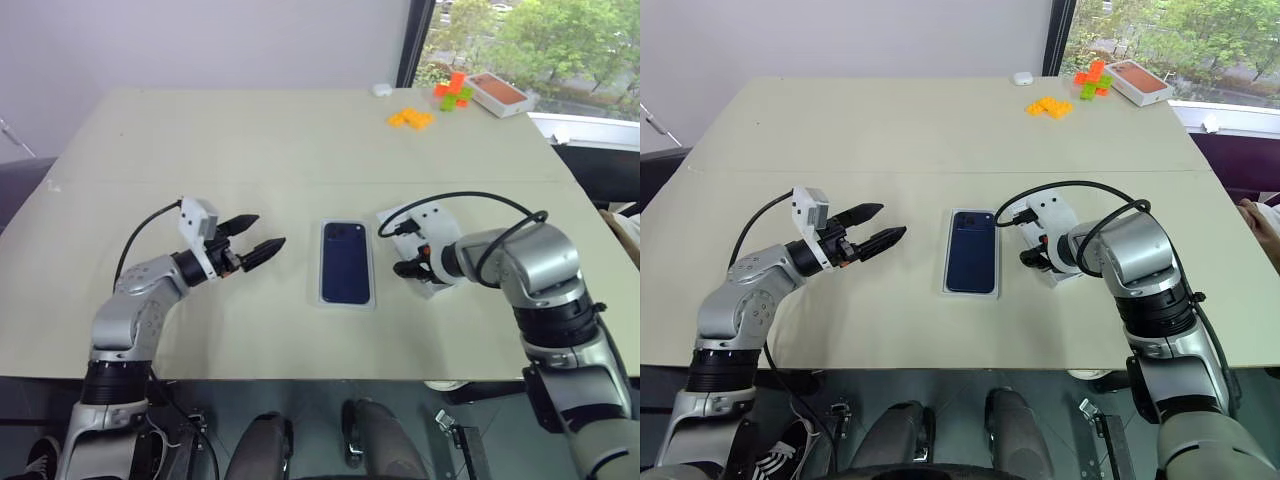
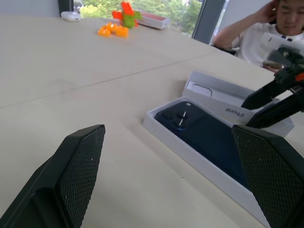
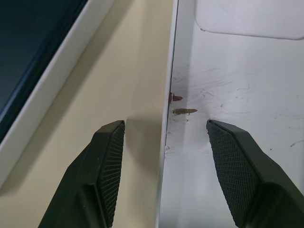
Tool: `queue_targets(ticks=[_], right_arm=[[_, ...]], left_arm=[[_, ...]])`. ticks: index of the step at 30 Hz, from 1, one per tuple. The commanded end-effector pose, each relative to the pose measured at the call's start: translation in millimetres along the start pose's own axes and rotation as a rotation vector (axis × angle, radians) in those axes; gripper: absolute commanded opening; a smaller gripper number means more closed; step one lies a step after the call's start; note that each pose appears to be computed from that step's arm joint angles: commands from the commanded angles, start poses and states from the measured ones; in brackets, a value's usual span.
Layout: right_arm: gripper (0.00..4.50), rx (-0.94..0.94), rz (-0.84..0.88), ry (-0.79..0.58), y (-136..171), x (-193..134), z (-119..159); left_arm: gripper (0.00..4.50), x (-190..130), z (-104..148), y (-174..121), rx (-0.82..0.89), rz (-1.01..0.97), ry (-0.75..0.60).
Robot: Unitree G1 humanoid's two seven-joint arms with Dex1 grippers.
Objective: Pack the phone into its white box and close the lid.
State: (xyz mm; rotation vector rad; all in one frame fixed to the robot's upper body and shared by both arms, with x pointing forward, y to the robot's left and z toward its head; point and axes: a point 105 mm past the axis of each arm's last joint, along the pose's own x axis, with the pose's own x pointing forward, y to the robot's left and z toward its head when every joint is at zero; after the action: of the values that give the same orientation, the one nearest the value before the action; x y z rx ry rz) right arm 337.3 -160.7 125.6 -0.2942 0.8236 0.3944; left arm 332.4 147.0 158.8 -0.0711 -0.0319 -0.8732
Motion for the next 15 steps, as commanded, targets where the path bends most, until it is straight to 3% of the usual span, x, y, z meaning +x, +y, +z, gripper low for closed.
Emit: queue_targets(ticks=[1,3,6,12,15], right_arm=[[2.35,-0.019,-0.015,0.005,-2,0,0],[1.58,-0.022,-0.002,0.006,0,2,-2],[0.06,-0.038,-0.013,0.000,0,3,-2],[0.02,-0.050,-0.029,-0.011,-1,4,-1],[0.02,0.008,-0.062,-0.068,-9,1,15]], left_arm=[[4.50,0,8,-4,0.027,-0.008,-0.027],[4.50,0,8,-4,0.024,-0.004,-0.028],[4.50,0,9,-4,0.023,-0.001,-0.029],[4.50,0,10,-3,0.024,0.005,-0.029],[4.50,0,10,-1,0.031,0.010,-0.027]])
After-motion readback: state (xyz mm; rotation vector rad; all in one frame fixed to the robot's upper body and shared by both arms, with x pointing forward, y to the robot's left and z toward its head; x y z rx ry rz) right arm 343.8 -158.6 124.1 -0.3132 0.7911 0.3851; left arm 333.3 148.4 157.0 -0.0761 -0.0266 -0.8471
